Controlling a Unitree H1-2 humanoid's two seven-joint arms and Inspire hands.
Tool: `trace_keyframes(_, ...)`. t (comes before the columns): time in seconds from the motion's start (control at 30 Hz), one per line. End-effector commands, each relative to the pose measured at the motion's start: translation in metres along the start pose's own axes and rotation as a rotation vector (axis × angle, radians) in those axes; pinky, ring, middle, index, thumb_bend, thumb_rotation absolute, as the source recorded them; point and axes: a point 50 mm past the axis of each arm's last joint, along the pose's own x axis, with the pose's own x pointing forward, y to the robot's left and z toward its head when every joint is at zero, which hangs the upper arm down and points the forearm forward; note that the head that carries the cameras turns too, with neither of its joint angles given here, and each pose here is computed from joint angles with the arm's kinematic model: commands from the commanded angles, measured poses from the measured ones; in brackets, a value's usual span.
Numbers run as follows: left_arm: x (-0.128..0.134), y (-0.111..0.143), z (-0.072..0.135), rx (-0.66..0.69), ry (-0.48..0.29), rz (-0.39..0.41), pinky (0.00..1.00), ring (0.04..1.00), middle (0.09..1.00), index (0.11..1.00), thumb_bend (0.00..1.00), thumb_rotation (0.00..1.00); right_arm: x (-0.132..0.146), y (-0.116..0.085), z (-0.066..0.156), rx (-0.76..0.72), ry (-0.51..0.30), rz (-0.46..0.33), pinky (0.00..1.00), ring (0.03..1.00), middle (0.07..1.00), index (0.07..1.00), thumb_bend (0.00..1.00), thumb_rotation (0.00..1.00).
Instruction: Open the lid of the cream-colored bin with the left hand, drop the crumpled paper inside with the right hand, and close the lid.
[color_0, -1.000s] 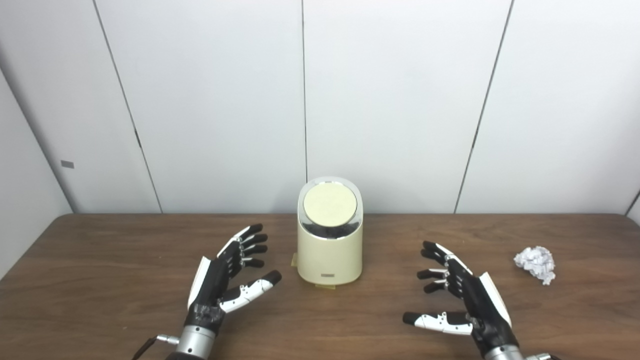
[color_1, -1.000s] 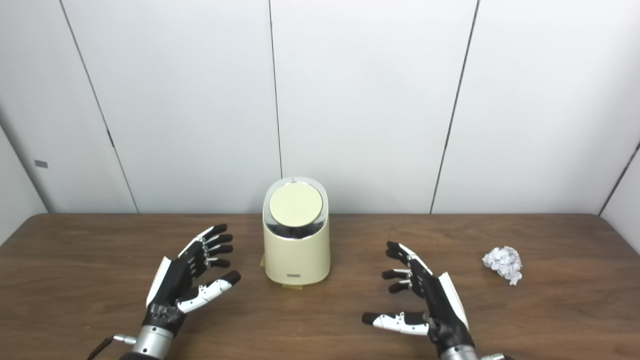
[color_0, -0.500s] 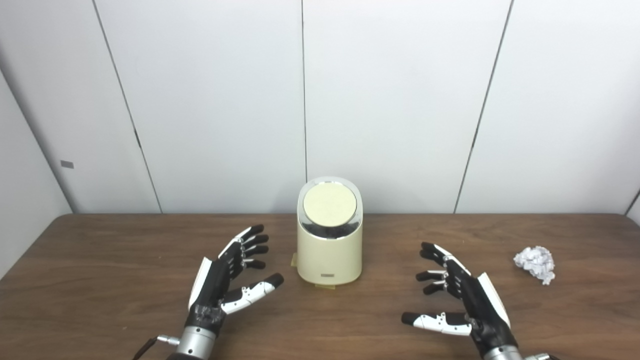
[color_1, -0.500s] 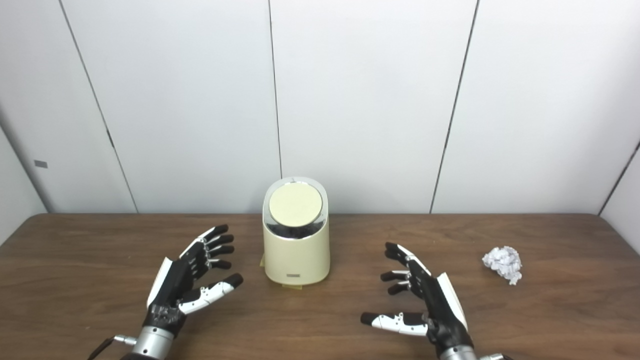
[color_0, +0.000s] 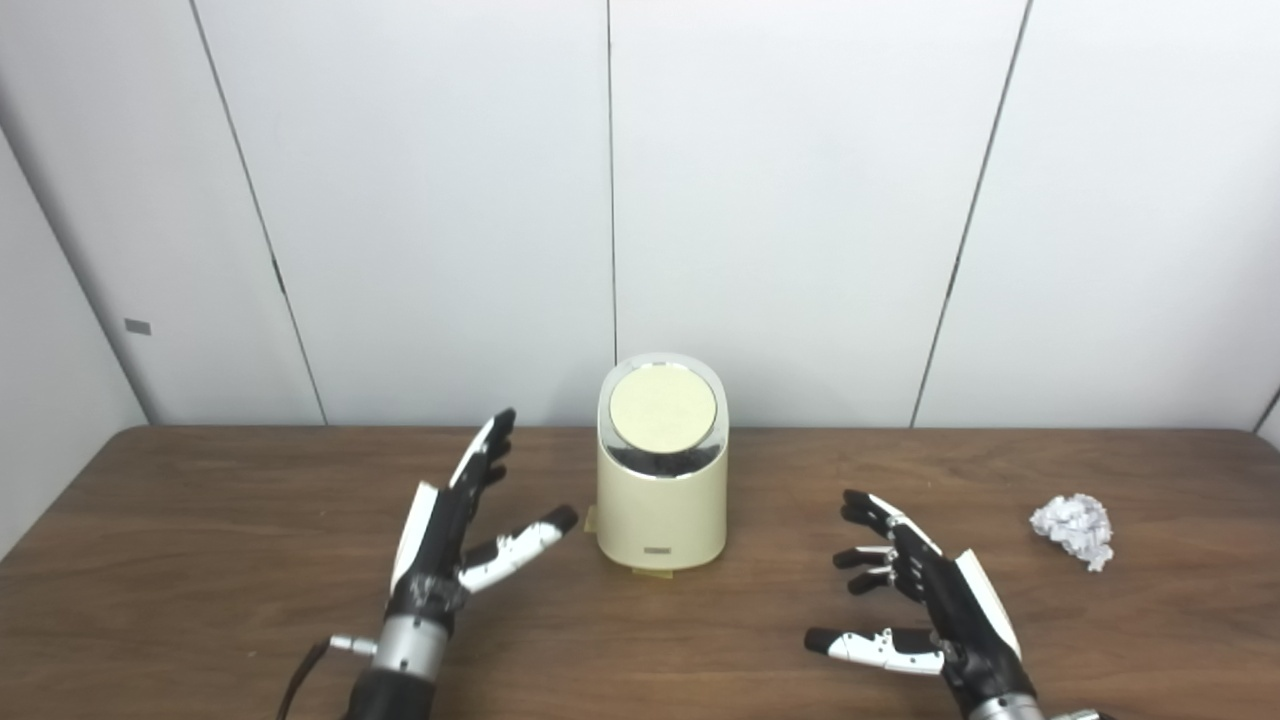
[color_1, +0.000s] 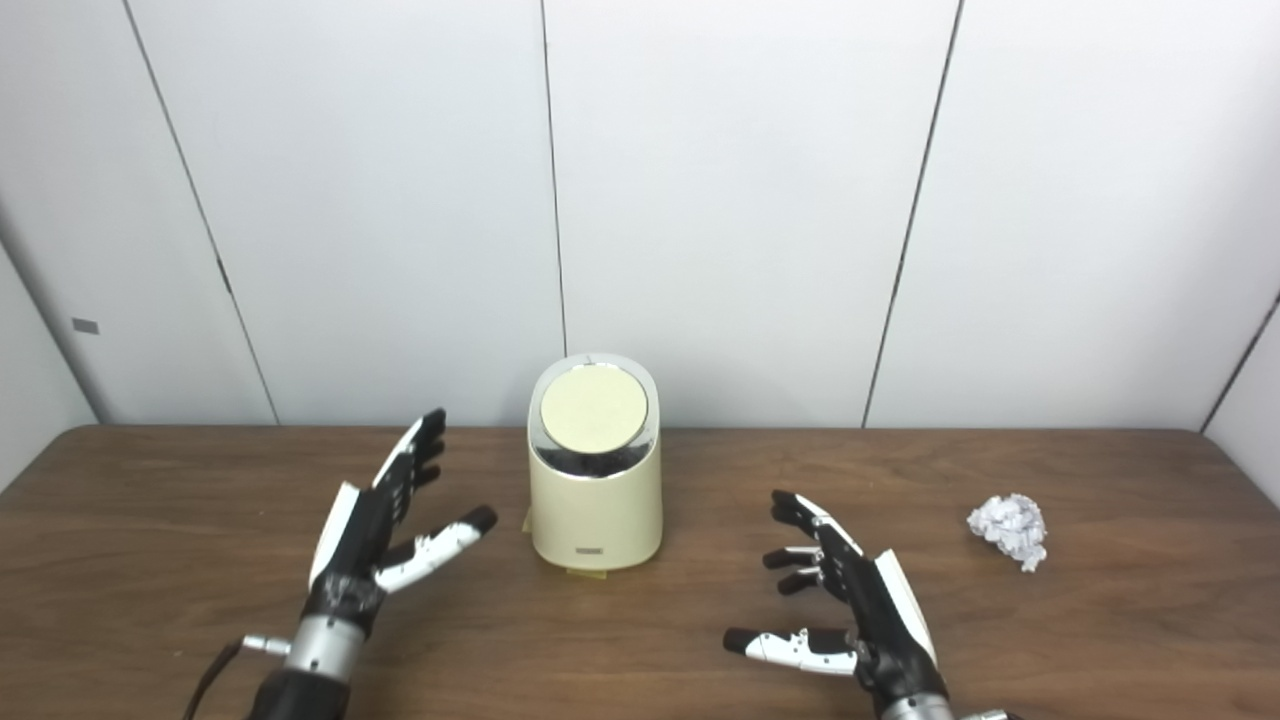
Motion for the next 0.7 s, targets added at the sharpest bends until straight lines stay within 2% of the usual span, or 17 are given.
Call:
trace_keyframes(0.0, 0.031, 0.006, 0.034, 0.014, -0.118, 0.017, 0.89, 0.96, 0.979, 1.0, 0.87, 0.44, 0.011, -0.006, 0.017, -0.006, -0.098, -0.014, 0.55, 0.666, 0.846, 0.856, 0.82, 0.14)
trace_keyframes(0.3, 0.07, 0.0, 0.063, 0.069, -0.131, 0.003, 0.87, 0.971, 0.993, 1.0, 0.94, 0.41, 0.012, -0.004, 0.018, -0.004, -0.097, -0.006, 0.56, 0.67, 0.852, 0.861, 0.82, 0.15)
trace_keyframes(0.37, 0.078, -0.002, 0.069, 0.076, -0.133, 0.001, 0.91, 0.978, 0.992, 1.0, 0.95, 0.4, 0.012, -0.003, 0.018, 0.001, -0.095, -0.003, 0.57, 0.674, 0.854, 0.863, 0.83, 0.16)
trace_keyframes(0.47, 0.091, -0.005, 0.079, 0.111, -0.138, 0.003, 0.98, 0.992, 0.987, 1.0, 0.97, 0.42, 0.012, -0.002, 0.018, -0.001, -0.095, 0.0, 0.57, 0.675, 0.855, 0.865, 0.82, 0.15)
trace_keyframes(0.67, 0.105, -0.006, 0.091, 0.234, -0.133, 0.007, 0.98, 1.0, 0.994, 1.0, 0.98, 0.48, 0.013, 0.0, 0.019, 0.002, -0.095, -0.001, 0.57, 0.674, 0.86, 0.865, 0.82, 0.15)
